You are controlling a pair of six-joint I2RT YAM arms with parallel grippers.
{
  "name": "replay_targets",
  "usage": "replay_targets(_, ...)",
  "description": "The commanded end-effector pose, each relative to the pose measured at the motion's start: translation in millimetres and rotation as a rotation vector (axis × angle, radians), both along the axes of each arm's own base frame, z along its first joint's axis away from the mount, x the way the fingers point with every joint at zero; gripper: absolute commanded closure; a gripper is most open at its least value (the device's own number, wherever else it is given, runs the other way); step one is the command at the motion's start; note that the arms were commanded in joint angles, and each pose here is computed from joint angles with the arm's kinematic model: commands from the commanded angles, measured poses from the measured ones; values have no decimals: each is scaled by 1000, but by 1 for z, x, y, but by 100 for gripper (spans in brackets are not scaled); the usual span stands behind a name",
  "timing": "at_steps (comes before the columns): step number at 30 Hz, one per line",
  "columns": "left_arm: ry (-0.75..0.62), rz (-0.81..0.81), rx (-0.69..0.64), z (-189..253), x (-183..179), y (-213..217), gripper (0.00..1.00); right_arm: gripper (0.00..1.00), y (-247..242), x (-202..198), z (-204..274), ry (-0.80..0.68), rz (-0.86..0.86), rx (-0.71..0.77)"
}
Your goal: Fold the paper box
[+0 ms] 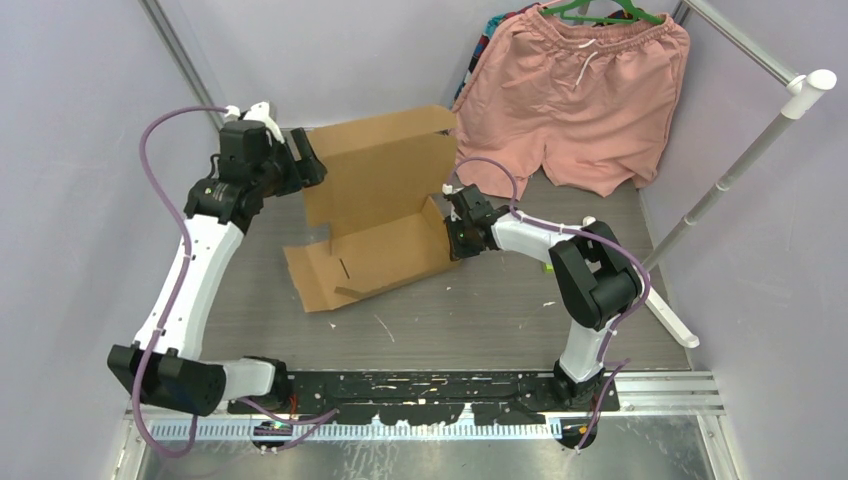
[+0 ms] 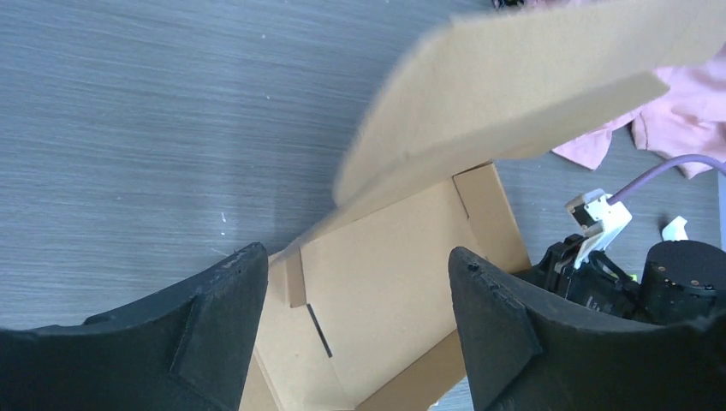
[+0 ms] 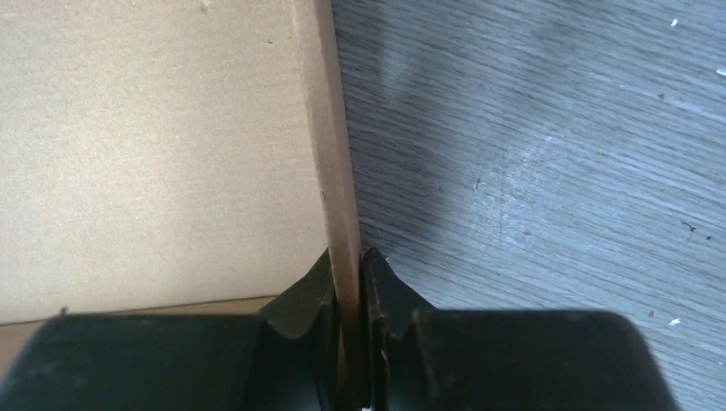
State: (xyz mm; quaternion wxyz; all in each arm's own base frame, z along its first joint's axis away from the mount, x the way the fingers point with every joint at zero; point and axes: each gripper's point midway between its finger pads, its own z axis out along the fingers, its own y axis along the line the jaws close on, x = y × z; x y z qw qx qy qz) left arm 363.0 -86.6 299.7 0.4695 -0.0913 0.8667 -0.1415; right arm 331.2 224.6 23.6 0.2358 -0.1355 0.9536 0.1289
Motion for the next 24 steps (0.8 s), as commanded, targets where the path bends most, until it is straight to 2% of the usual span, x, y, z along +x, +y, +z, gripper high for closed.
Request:
replay_targets(1,-105,70,-53,38,1,21,22,81,-12,-9,0,6,11,-46)
replay_targets(10,37,241,-110,-23,26,72,21,81,-15,-13,0,2,20,-57)
replay_targets(16,134,274,-129,-73,31,78,22,81,-14,-13,-1,1,22,-63)
replay_targets(19,116,292,-142,-82,31,79,21,81,-14,-14,-1,0,22,-64)
replay_targets(22,168,277,-158,-94,28,75,22,81,-14,-15,-3,2,19,-65)
replay_targets(24,94,290,-181,-87,27,75,23,81,-13,-16,-4,6,23,-68)
